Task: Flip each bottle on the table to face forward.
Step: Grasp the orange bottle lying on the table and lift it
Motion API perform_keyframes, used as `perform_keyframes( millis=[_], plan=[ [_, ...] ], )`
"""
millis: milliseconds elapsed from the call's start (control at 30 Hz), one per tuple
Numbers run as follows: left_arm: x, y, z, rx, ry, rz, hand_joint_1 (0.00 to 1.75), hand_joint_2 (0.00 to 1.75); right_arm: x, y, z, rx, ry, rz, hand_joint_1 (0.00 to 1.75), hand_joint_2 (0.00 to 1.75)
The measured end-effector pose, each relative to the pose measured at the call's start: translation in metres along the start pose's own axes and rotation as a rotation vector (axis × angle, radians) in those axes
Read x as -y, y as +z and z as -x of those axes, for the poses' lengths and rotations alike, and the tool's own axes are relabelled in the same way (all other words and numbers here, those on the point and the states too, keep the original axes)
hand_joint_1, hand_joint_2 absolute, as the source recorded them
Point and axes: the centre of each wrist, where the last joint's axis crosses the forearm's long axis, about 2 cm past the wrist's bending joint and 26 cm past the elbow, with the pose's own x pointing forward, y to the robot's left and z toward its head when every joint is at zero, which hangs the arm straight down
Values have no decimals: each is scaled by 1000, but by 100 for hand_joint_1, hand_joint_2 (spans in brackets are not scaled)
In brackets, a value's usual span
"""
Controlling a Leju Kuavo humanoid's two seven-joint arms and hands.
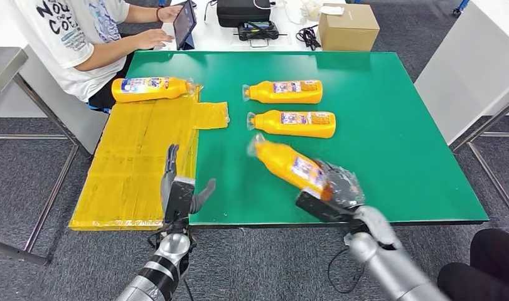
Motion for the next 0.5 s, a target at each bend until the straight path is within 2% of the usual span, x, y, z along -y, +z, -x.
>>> perform_keyframes(
  millis=[133,333,400,500],
  plan=[
    [-3,12,7,-71,48,5,0,175,-1,3,-36,-6,-115,268,175,175],
    [-3,14,8,-204,267,73,0,175,12,10,-51,-6,-150,581,175,175],
    [-1,13,5,-232,372,117,0,175,14,12,-53,-13,-156,634,175,175],
    [0,10,0,-250,546,191,0,175,9,15,-51,-7,-170,623,175,175]
  ],
)
